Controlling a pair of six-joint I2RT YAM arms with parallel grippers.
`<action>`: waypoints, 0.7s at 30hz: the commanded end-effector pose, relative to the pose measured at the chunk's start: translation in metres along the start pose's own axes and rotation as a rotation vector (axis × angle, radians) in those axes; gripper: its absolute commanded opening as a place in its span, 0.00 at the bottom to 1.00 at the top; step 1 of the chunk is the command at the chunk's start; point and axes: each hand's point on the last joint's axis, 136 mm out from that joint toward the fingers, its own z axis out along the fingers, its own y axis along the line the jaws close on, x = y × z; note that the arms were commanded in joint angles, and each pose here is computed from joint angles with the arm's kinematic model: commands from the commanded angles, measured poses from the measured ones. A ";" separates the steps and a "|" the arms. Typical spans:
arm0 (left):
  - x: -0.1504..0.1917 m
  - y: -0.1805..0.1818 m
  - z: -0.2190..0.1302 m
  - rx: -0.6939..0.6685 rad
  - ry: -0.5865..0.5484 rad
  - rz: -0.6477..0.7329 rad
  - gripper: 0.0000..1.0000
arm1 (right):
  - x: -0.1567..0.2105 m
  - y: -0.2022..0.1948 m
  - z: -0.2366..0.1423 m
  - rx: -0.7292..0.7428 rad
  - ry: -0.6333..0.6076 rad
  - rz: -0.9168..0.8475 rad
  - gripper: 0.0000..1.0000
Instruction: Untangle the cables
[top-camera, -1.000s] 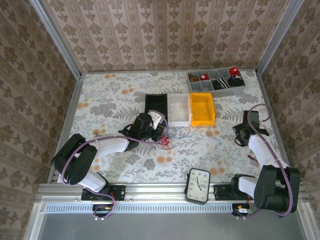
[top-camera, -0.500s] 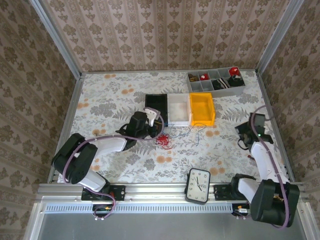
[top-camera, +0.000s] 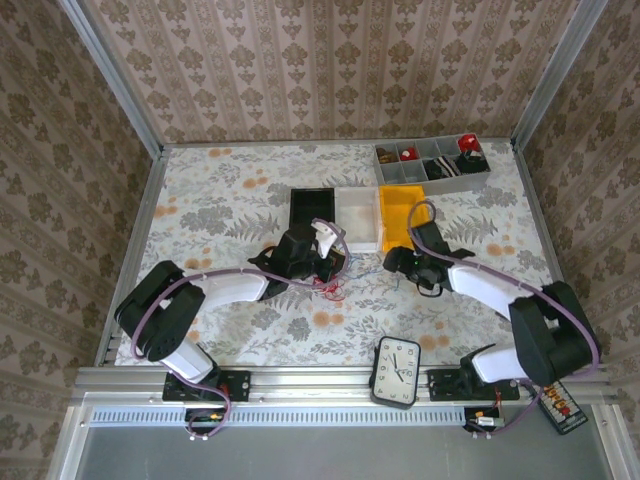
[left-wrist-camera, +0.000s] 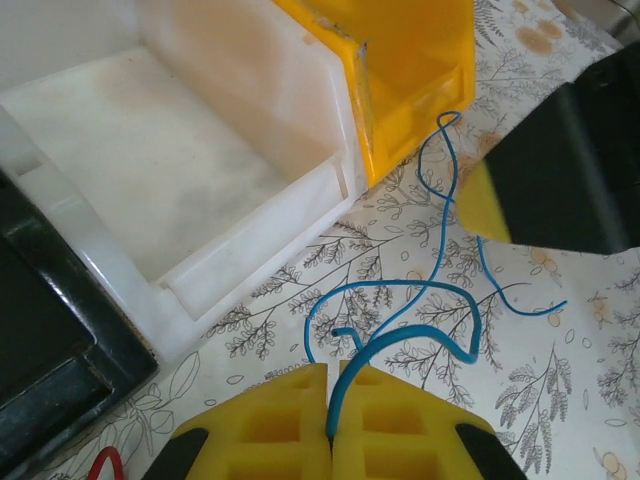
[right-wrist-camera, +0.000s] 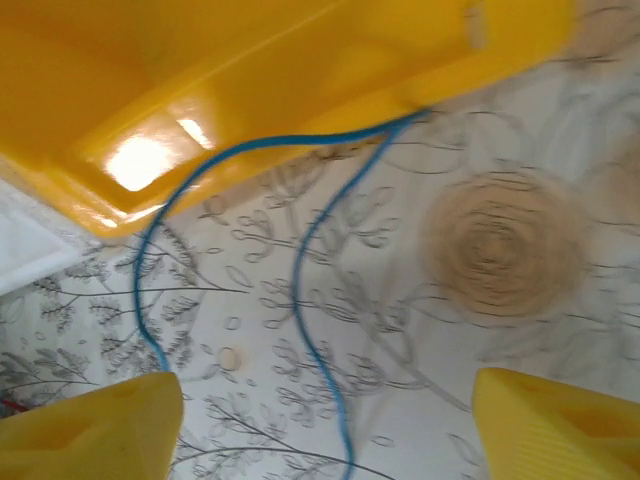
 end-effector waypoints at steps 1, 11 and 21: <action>0.000 -0.002 0.003 0.014 0.020 0.030 0.00 | -0.006 0.011 0.005 0.028 0.013 -0.066 0.82; 0.001 -0.006 0.004 0.022 0.028 0.046 0.00 | -0.009 0.005 0.033 0.243 0.047 -0.117 0.72; -0.001 0.002 -0.004 -0.016 -0.003 0.023 0.00 | -0.005 -0.014 0.029 0.315 0.052 -0.090 0.00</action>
